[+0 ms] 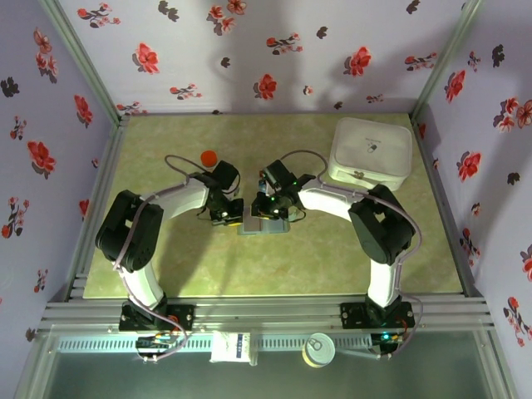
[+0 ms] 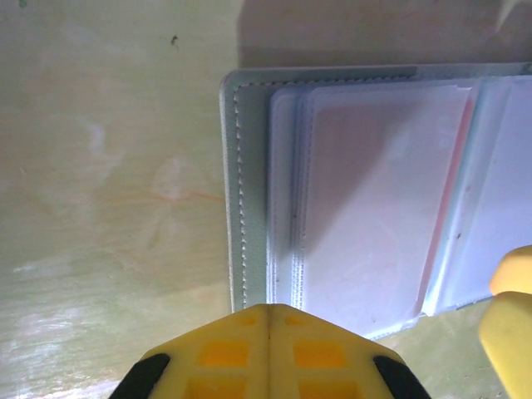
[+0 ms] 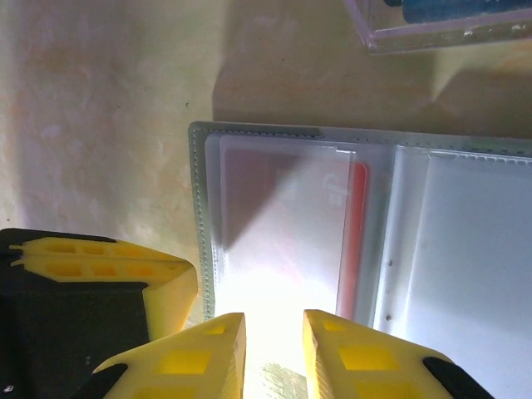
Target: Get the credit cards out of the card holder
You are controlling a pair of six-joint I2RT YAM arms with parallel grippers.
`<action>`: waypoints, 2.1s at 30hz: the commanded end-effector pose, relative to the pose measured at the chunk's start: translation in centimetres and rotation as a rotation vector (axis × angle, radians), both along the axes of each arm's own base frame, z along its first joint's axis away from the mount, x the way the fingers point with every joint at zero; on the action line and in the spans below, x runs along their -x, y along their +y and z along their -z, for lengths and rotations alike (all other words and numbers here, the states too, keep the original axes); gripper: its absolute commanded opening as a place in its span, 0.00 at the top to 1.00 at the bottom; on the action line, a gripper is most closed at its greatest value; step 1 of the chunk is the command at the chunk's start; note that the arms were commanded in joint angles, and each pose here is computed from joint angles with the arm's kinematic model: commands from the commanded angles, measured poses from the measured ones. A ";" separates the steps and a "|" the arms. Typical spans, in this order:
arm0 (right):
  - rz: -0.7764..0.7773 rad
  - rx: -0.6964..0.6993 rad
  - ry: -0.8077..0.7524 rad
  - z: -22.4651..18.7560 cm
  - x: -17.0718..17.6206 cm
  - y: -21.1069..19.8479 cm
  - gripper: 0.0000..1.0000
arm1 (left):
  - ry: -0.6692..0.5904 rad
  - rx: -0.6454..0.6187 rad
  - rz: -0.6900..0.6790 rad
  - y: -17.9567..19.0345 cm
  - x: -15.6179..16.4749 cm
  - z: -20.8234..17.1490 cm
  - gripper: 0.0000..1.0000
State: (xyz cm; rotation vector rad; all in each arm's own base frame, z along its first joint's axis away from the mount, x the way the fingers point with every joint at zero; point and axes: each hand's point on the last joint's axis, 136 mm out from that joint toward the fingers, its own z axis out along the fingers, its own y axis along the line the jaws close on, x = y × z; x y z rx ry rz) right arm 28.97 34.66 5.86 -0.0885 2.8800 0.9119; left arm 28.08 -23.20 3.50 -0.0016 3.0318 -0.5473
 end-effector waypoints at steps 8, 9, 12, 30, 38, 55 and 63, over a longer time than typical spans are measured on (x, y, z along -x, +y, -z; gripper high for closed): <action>0.013 -0.037 0.042 1.1 0.3 0.9 0.78 | 0.037 -0.026 -0.017 0.4 0.1 1.5 1.00; 0.012 -0.037 0.047 1.3 0.4 1.0 0.78 | 0.041 -0.028 -0.017 0.4 0.1 1.6 1.00; 0.011 -0.040 0.061 1.7 0.5 1.1 0.78 | 0.040 -0.031 -0.017 0.6 0.2 1.7 1.00; 0.019 0.059 0.064 4.0 0.7 -0.5 0.77 | 0.052 -0.048 -0.011 1.0 0.2 2.1 1.00; 0.035 0.081 0.040 3.3 0.4 -1.5 0.77 | 0.058 -0.053 -0.011 1.2 0.3 2.3 1.00; 0.033 0.062 0.060 3.3 0.6 -2.1 0.77 | 0.049 -0.061 -0.017 1.4 -0.1 2.0 1.00; 0.040 0.054 0.062 3.5 0.6 -2.4 0.79 | 0.029 -0.061 -0.019 1.5 -0.5 1.2 1.00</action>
